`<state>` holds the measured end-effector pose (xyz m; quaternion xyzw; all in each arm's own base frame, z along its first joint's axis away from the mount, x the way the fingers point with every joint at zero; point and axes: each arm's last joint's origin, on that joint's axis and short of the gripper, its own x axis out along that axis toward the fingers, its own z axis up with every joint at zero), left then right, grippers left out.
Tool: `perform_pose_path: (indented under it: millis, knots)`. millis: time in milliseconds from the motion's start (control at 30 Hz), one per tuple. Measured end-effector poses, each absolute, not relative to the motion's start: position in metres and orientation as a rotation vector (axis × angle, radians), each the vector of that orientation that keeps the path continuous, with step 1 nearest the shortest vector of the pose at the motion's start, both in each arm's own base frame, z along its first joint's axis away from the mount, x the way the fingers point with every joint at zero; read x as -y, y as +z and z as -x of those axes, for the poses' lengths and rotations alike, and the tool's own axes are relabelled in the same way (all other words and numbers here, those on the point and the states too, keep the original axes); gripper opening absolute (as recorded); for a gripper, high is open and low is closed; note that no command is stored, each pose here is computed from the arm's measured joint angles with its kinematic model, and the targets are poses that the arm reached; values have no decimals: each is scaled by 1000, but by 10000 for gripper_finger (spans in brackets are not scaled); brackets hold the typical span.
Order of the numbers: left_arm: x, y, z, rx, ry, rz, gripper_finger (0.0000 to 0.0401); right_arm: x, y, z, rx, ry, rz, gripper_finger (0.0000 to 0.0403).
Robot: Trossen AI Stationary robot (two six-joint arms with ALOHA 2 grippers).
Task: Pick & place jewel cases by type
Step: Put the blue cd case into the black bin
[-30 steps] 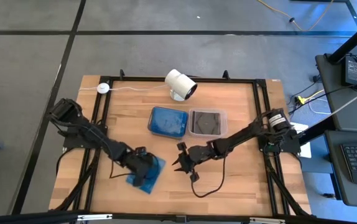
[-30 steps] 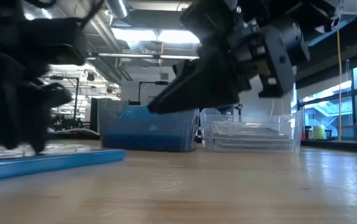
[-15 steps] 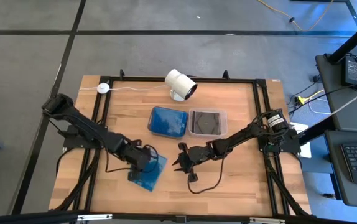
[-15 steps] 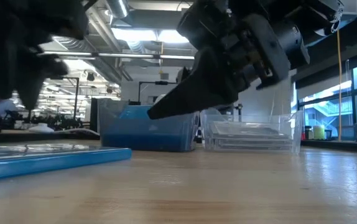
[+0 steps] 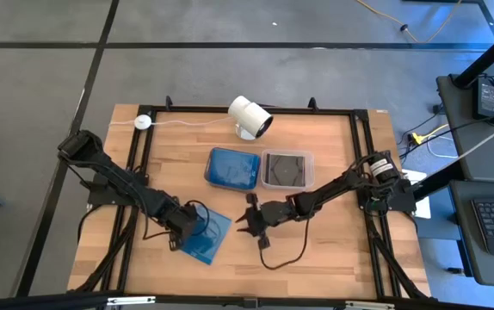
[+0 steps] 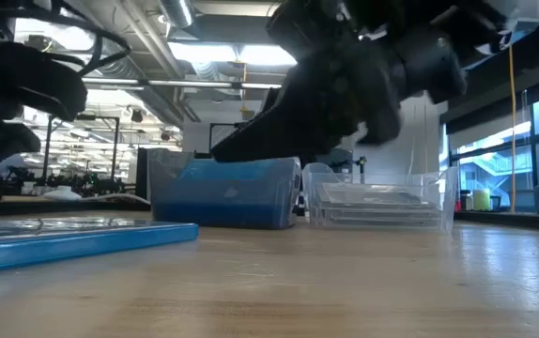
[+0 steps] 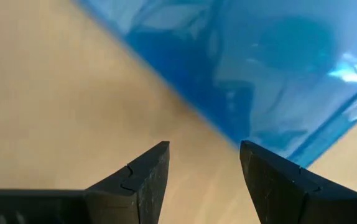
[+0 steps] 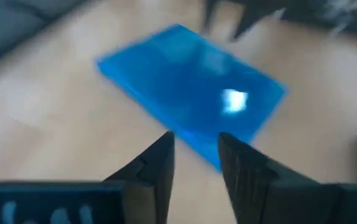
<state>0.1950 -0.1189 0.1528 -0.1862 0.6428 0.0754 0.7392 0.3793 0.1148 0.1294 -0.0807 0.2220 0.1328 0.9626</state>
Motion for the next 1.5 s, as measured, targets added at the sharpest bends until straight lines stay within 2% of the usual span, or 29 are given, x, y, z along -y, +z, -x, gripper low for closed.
perform_pose_path:
  millis: [133,233,500,733,800,1067,1267,1500]
  knots:
    - [122,146,-202,-1326,59,503,194,-126,127,-375,-440,144,453,127]
    - [124,142,-206,-1261,-21,571,194,-134,125,-372,-441,156,606,127]
    - [115,135,-209,-1207,-2,647,194,-139,100,-371,-547,196,892,127]
    - [108,135,-214,-1166,38,659,194,-145,97,-386,-561,173,896,127]
    - [106,135,-215,-1164,43,662,194,-146,100,-390,-586,155,838,127]
    - [106,135,-215,-1163,26,637,194,-152,118,-404,-765,146,733,127]
    - [106,135,-215,-1157,19,611,194,-156,127,-410,-747,187,669,127]
    - [106,135,-215,-1157,19,610,194,-154,134,-414,-729,66,709,139]
